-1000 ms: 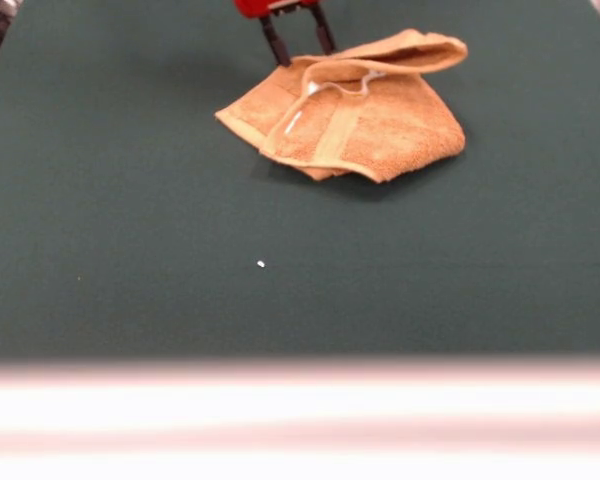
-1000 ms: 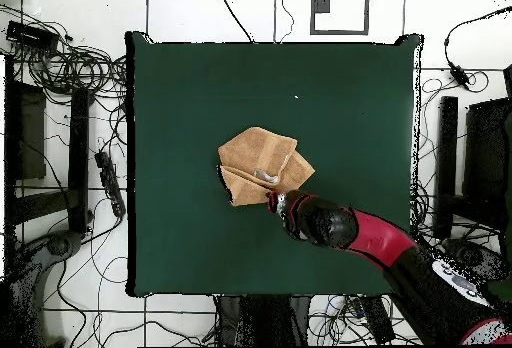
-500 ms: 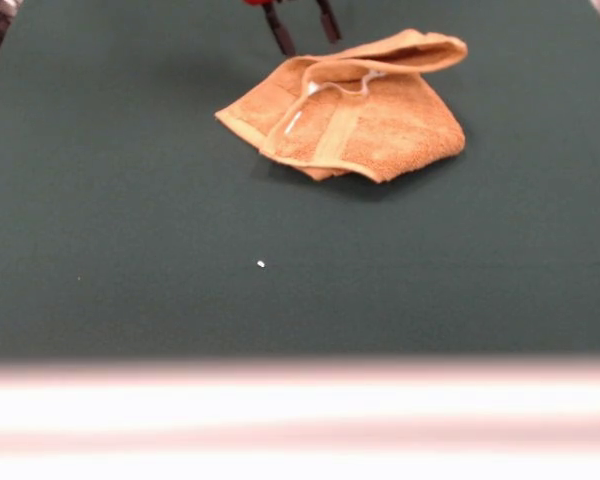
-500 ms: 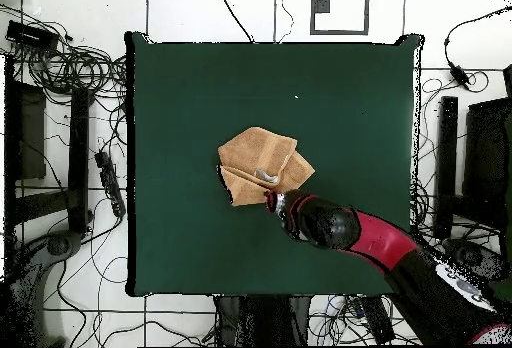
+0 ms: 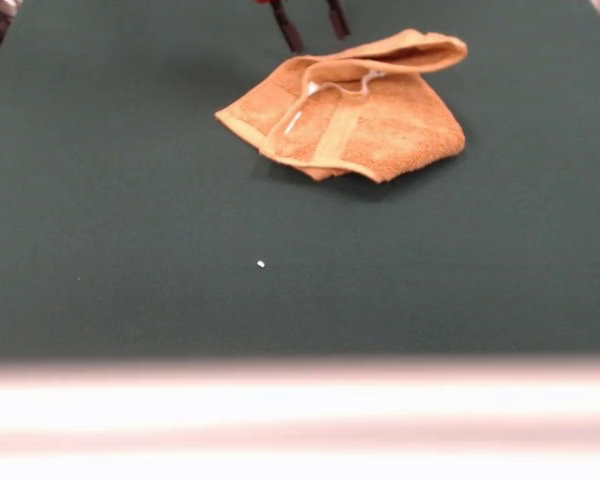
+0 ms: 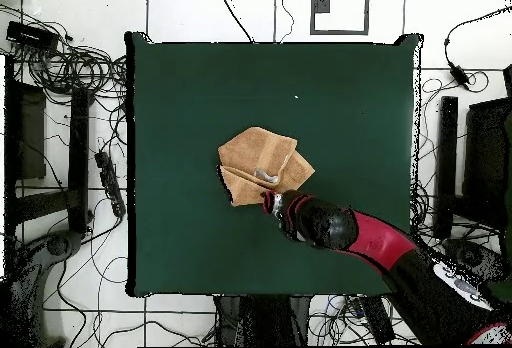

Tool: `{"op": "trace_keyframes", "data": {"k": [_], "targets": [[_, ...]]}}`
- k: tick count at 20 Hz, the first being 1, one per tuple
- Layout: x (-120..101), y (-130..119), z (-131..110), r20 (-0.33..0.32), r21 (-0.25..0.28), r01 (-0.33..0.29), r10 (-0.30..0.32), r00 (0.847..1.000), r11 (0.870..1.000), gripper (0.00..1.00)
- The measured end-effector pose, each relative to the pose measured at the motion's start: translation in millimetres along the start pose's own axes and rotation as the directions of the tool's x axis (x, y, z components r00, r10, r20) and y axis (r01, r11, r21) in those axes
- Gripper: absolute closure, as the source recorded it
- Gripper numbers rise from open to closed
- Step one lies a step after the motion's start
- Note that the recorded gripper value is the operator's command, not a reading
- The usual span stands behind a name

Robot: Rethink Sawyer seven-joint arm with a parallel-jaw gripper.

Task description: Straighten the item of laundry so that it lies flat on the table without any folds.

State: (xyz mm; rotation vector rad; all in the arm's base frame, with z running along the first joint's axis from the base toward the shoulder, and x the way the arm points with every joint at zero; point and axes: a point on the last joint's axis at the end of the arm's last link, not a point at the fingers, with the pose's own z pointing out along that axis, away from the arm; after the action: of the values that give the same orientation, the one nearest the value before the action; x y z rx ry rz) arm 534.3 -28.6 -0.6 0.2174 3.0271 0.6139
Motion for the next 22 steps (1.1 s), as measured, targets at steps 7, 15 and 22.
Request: {"op": "trace_keyframes", "data": {"k": [7, 15, 22], "targets": [[-1, 3, 1, 0.001, -0.006, 0.002, -0.002, 1.000, 1.000, 0.00], [-4, 4, 4, 0.029, -0.010, 0.002, -0.002, 1.000, 1.000, 0.00], [-14, 3, 7, 0.106, -0.001, -0.003, 0.003, 0.994, 1.000, 0.00]]}}
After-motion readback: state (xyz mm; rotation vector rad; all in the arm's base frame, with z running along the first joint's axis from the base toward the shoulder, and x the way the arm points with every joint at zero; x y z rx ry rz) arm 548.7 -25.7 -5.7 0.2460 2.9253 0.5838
